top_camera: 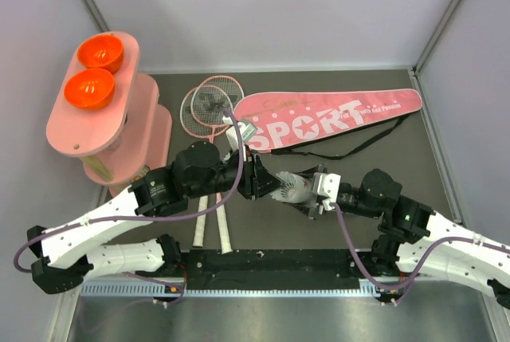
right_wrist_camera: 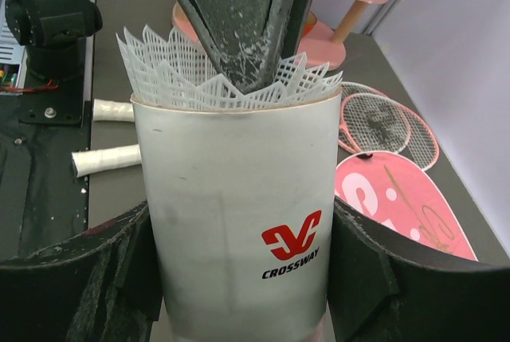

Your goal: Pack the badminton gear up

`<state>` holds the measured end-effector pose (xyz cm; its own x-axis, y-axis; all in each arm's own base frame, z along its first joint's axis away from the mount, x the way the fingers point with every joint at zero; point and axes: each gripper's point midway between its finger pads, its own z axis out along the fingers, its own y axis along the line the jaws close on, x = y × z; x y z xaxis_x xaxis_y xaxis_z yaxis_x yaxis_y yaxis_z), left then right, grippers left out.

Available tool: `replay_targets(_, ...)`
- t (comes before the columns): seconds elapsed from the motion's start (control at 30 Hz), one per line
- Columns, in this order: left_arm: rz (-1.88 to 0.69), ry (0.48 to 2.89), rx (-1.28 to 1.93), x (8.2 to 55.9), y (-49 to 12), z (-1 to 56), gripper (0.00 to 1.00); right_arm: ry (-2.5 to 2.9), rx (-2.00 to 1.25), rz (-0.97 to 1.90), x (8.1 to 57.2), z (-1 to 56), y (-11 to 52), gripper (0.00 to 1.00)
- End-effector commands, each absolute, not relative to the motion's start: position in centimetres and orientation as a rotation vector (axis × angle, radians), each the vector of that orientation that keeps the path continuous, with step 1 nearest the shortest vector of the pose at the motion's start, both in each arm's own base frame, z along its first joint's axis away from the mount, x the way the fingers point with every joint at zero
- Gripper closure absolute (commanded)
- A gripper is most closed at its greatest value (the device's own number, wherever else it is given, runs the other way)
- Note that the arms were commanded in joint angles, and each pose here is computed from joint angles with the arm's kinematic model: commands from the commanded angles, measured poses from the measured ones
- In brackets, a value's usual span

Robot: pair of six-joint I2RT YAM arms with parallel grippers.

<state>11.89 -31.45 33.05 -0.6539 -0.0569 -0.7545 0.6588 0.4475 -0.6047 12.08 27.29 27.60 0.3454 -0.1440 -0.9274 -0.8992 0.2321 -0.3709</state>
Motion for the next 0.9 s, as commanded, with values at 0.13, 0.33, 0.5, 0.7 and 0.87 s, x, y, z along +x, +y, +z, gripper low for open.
replay_targets(0.13,-1.183,1.932,0.488,12.4,-29.4,34.4,0.52,1.021,-1.190,0.724,11.7,30.5,27.4,0.55)
replay_targets(0.33,-1.194,1.905,0.479,12.0,-28.5,35.1,0.29,1.015,-1.189,0.727,11.6,30.7,27.4,0.55)
replay_targets(0.5,-1.090,1.977,0.469,12.9,-27.9,33.5,0.26,1.011,-1.193,0.739,11.5,30.8,27.5,0.55)
replay_targets(0.7,-1.149,2.059,0.614,12.2,-31.2,32.0,0.26,1.004,-1.202,0.744,11.4,31.0,27.7,0.55)
replay_targets(0.87,-1.079,2.153,0.654,13.3,-33.0,29.6,0.28,1.003,-1.198,0.754,11.4,31.6,28.0,0.55)
